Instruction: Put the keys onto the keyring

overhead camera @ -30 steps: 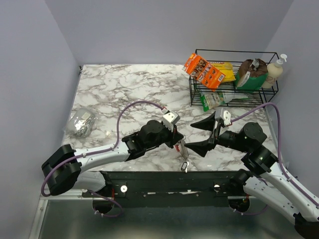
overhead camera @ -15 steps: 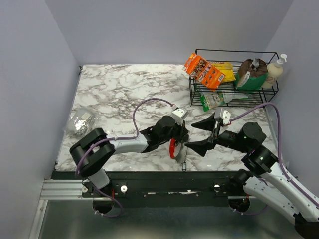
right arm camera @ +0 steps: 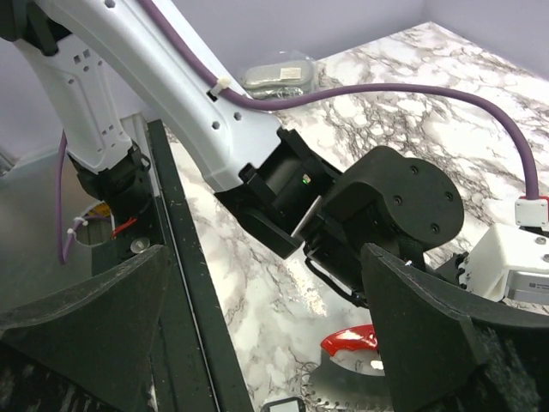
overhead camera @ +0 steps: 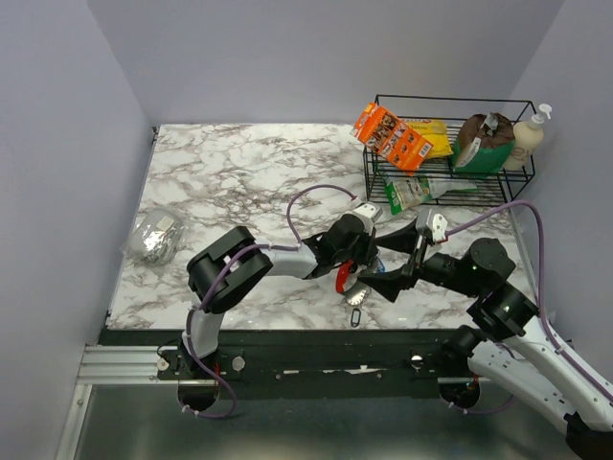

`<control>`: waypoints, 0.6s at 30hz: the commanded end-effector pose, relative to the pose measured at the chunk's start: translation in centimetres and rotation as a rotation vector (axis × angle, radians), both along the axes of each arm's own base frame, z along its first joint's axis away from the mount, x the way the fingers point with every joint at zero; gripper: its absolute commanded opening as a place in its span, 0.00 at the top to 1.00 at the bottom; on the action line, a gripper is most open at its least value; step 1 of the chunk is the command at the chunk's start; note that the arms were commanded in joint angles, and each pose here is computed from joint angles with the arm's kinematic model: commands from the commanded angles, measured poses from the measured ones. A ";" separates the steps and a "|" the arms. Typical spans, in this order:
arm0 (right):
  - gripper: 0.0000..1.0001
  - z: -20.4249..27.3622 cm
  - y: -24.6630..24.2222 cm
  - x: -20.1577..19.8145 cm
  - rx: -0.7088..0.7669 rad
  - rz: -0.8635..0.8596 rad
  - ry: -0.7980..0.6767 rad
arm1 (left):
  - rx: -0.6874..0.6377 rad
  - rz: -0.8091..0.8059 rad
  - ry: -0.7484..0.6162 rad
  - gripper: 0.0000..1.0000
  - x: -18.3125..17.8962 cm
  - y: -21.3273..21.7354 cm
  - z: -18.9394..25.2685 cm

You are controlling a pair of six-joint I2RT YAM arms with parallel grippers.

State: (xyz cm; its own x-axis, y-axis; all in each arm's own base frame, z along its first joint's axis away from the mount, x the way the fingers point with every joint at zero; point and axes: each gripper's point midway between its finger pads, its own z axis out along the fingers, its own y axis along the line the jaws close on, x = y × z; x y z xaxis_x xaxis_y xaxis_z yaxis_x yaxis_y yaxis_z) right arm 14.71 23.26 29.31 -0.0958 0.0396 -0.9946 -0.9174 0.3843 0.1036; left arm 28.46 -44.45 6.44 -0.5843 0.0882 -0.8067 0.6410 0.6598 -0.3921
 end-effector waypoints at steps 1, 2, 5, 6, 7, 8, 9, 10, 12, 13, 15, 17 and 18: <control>0.00 -0.1 -0.4 0.2 -0.011 -0.030 -0.001 | -0.013 -0.026 0.018 0.88 0.3 -0.8 -0.6; 0.00 0.1 -0.5 0.2 -0.007 -0.030 -0.006 | -0.020 -0.031 0.017 0.72 0.3 -0.9 -0.5; 0.00 0.2 -0.6 0.1 -0.005 -0.030 -0.010 | -0.031 -0.024 0.011 0.42 0.6 -1.0 -0.1; 0.00 0.2 -0.6 0.1 -0.005 -0.030 -0.010 | -0.038 -0.012 0.010 0.39 0.7 -0.9 0.0; 0.00 0.3 -0.6 0.0 -0.005 -0.028 -0.008 | -0.048 0.002 -0.002 0.35 0.9 -0.8 0.6; 0.00 0.3 -0.6 0.0 -0.004 -0.028 -0.010 | -0.057 0.009 -0.010 0.23 1.0 -0.7 0.9; 0.00 0.4 -0.6 -0.1 -0.001 -0.028 -0.011 | -0.068 0.012 -0.021 0.21 0.9 -0.5 1.1; 0.00 0.4 -0.7 -0.1 0.001 -0.028 -0.010 | -0.086 0.017 -0.033 0.17 1.0 -0.5 2.0; 0.00 0.5 -0.7 -0.1 0.002 -0.030 -0.011 | -0.100 0.028 -0.053 0.16 1.0 -0.1 2.7; 0.00 0.6 -0.7 -0.1 0.003 -0.030 -0.013 | -0.123 0.028 -0.060 0.16 0.9 -0.1 3.8; 0.00 0.7 -0.8 -0.2 0.005 -0.030 -0.014 | -0.130 0.031 -0.056 0.15 0.8 0.2 4.4; 0.00 0.7 -0.8 -0.2 0.006 -0.031 -0.011 | -0.157 0.035 -0.040 0.15 0.8 0.2 5.5; 0.00 0.7 -0.7 -0.2 0.005 -0.028 -0.010 | -0.153 0.041 -0.017 0.15 0.8 0.6 5.5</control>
